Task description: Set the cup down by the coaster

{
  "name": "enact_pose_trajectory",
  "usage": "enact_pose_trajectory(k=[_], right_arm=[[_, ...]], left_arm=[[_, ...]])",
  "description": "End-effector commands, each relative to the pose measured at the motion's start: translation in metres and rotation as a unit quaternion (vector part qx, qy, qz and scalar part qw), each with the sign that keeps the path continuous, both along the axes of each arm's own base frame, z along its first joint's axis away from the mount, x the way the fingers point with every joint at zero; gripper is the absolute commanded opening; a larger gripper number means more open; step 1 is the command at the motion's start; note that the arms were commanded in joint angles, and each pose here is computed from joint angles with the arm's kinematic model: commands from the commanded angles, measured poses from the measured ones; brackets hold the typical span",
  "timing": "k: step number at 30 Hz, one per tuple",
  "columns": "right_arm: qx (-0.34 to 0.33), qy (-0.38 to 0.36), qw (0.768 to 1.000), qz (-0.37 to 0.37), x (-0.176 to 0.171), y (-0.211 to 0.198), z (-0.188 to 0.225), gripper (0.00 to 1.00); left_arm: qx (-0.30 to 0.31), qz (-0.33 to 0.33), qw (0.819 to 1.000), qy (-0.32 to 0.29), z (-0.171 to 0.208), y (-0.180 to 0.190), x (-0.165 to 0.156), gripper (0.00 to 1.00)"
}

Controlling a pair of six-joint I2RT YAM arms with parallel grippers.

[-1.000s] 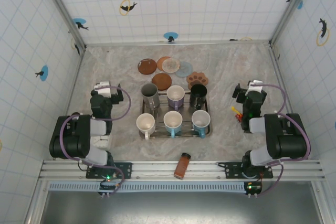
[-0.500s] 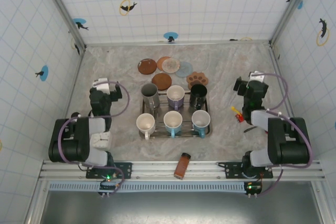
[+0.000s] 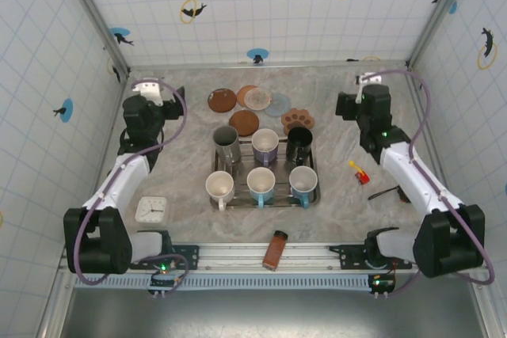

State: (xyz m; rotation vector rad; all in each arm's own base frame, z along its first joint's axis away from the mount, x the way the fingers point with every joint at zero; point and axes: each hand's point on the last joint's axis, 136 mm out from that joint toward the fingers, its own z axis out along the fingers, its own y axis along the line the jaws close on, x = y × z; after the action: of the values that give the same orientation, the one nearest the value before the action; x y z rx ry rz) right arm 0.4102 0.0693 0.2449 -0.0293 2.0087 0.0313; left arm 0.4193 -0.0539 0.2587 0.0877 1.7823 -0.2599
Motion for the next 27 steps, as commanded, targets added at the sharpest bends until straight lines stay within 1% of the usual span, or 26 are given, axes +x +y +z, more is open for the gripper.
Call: enact_pose_trajectory(k=[1,2,4,8,11,13,15,16,18,21,22,27], right_arm=[[0.030,0.104,0.992,0.063,0.000,0.034,-0.022,0.87],[0.033,0.118,0.990,0.075,0.005,0.043,-0.023,0.85],[0.028,0.150,0.985,0.083,0.016,0.061,-0.027,0.81],[0.024,0.184,0.975,0.118,0.035,0.101,-0.034,0.81],[0.007,0.236,0.961,0.143,0.047,0.123,-0.052,0.81],[0.001,0.281,0.945,0.167,0.053,0.136,-0.067,0.73],[-0.006,0.327,0.927,0.183,0.054,0.144,-0.086,0.68],[-0.009,0.342,0.922,0.184,0.057,0.147,-0.094,0.67],[-0.012,0.358,0.914,0.189,0.061,0.152,-0.107,0.67],[-0.014,0.366,0.910,0.195,0.066,0.159,-0.116,0.68],[-0.018,0.378,0.905,0.195,0.066,0.161,-0.128,0.68],[-0.033,0.408,0.892,0.193,0.063,0.163,-0.150,0.68]], left_arm=[[-0.038,-0.078,0.995,0.049,-0.005,-0.037,-0.004,0.91],[-0.059,-0.090,0.992,0.060,-0.005,-0.044,-0.003,0.91],[-0.067,-0.119,0.988,0.069,-0.004,-0.060,-0.001,0.88],[-0.076,-0.152,0.983,0.070,-0.001,-0.084,-0.001,0.87],[-0.097,-0.190,0.975,0.063,0.005,-0.099,-0.006,0.87],[-0.110,-0.210,0.970,0.054,0.009,-0.107,-0.008,0.87],[-0.112,-0.218,0.968,0.048,0.011,-0.112,-0.008,0.87],[-0.111,-0.220,0.968,0.046,0.012,-0.114,-0.007,0.87],[-0.109,-0.228,0.967,0.046,0.014,-0.118,-0.006,0.87],[-0.104,-0.239,0.964,0.047,0.014,-0.123,-0.007,0.87],[-0.102,-0.240,0.964,0.047,0.013,-0.123,-0.008,0.87],[-0.096,-0.240,0.965,0.050,0.008,-0.124,-0.006,0.87]])
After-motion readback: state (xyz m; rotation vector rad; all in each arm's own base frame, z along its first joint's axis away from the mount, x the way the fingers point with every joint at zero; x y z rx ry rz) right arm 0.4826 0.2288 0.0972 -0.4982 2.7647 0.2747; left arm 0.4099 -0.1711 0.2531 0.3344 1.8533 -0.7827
